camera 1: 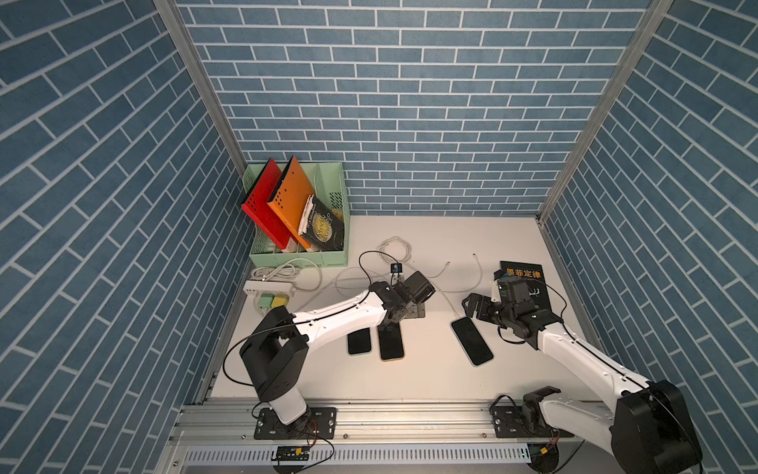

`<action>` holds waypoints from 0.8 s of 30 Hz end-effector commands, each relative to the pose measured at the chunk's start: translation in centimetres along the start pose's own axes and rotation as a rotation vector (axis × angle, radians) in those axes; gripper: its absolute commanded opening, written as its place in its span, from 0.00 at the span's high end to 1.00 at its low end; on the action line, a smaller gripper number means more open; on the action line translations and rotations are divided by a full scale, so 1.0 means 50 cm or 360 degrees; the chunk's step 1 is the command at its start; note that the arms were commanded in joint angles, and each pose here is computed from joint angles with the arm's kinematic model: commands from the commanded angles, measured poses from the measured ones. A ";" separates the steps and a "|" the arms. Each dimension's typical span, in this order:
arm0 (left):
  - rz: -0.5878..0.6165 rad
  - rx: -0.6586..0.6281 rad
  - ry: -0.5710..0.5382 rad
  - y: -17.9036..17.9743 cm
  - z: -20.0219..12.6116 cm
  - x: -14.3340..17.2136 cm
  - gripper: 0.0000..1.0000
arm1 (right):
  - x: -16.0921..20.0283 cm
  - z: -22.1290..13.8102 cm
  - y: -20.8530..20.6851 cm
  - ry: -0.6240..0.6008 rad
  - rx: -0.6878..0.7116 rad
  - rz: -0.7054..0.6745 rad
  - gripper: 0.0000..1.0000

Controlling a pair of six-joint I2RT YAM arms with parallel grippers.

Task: Unplug the charging cable from the phone
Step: Place the phone at the center of the board, then adjust the phone at the center of the board.

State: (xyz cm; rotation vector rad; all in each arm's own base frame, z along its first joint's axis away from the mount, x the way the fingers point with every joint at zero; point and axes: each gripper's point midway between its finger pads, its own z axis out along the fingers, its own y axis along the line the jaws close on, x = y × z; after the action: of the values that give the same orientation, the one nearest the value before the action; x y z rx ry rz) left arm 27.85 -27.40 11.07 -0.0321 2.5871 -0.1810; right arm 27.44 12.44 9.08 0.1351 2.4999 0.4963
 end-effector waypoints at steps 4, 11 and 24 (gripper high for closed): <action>0.0015 0.0034 0.0014 0.036 -0.008 0.034 0.02 | 0.074 -0.009 -0.048 0.0117 0.0109 0.0073 0.00; -0.0043 0.0072 -0.0012 0.033 -0.012 0.030 0.03 | 0.129 0.001 -0.060 0.0243 0.0094 0.0112 0.01; -0.0045 0.0056 -0.0022 0.029 -0.008 0.024 0.03 | 0.201 0.010 -0.020 0.0355 -0.0091 0.0163 0.01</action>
State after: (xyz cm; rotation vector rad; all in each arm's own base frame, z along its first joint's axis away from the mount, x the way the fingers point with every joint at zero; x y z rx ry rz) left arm 26.25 -26.14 10.19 -0.0433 2.5843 -0.2508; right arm 20.66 12.91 3.73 0.1586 2.6671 0.5968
